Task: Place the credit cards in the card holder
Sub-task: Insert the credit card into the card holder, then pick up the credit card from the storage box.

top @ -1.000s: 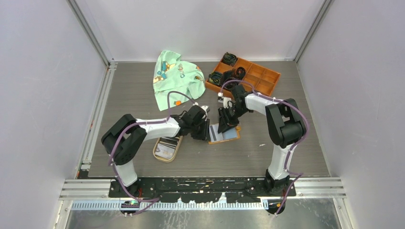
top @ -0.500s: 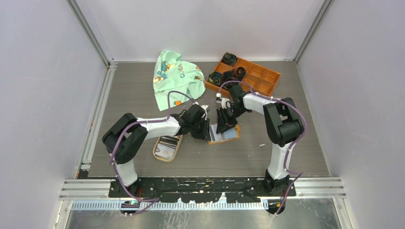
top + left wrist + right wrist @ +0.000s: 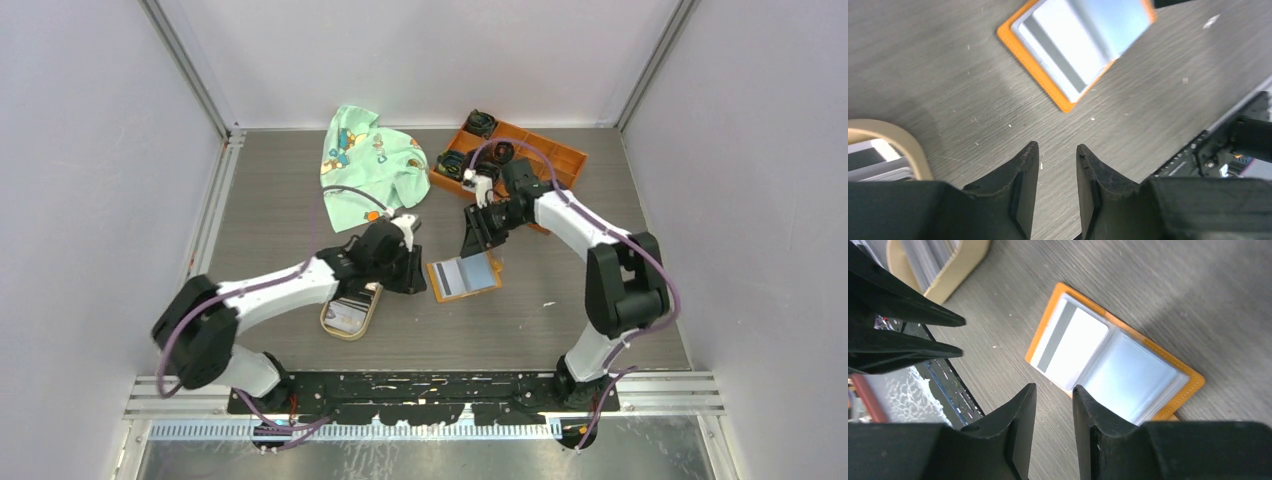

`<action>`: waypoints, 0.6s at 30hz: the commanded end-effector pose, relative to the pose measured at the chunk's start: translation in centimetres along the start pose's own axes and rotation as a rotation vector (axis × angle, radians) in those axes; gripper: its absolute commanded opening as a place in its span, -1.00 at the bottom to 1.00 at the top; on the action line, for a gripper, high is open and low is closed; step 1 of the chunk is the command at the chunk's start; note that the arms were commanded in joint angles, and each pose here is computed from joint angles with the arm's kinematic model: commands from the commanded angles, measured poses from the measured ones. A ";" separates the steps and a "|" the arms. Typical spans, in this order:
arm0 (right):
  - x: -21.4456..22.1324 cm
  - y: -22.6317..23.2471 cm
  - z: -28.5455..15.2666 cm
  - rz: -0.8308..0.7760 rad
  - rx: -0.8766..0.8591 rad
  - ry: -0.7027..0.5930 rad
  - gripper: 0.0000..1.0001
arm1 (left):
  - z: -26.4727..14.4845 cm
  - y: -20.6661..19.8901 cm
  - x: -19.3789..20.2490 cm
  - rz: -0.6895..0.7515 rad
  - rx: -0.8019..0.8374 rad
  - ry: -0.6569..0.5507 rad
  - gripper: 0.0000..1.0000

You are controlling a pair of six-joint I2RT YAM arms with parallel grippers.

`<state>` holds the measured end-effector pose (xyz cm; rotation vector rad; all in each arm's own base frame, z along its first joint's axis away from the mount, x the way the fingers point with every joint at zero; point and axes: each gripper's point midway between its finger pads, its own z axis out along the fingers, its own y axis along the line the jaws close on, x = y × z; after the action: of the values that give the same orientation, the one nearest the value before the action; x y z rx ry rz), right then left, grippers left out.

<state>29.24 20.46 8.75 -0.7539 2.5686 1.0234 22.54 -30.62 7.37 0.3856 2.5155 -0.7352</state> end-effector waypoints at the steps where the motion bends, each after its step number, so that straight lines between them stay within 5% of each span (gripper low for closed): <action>1: -4.2 2.3 -3.9 -0.294 0.045 -0.170 -0.22 | -5.7 -1.2 -3.8 0.120 0.033 -0.209 -0.29; 4: -6.9 3.9 -6.1 -0.493 0.095 -0.283 0.01 | -8.7 0.4 -4.2 0.154 -0.029 -0.296 -0.17; 5: -7.9 4.5 -6.7 -0.563 0.096 -0.317 0.34 | -9.6 1.0 -4.3 0.156 -0.050 -0.326 0.01; 6: -9.0 5.4 -7.1 -0.610 0.067 -0.346 0.90 | -10.5 1.8 -4.2 0.151 -0.079 -0.355 0.14; 7: -10.0 5.9 -7.1 -0.601 0.035 -0.357 0.98 | -11.5 2.7 -4.3 0.142 -0.115 -0.393 0.27; 11: -11.3 9.5 -5.0 -0.518 -0.257 -0.248 0.99 | -14.8 5.4 -3.4 0.058 -0.195 -0.499 0.79; 18: -11.2 15.2 2.8 -0.633 -0.263 -0.126 0.99 | -17.8 8.2 -0.3 -0.123 -0.207 -0.593 0.82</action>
<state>33.36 30.78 19.45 -1.2724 1.9473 1.0731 19.97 -16.80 17.96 0.1166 2.0279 -0.5709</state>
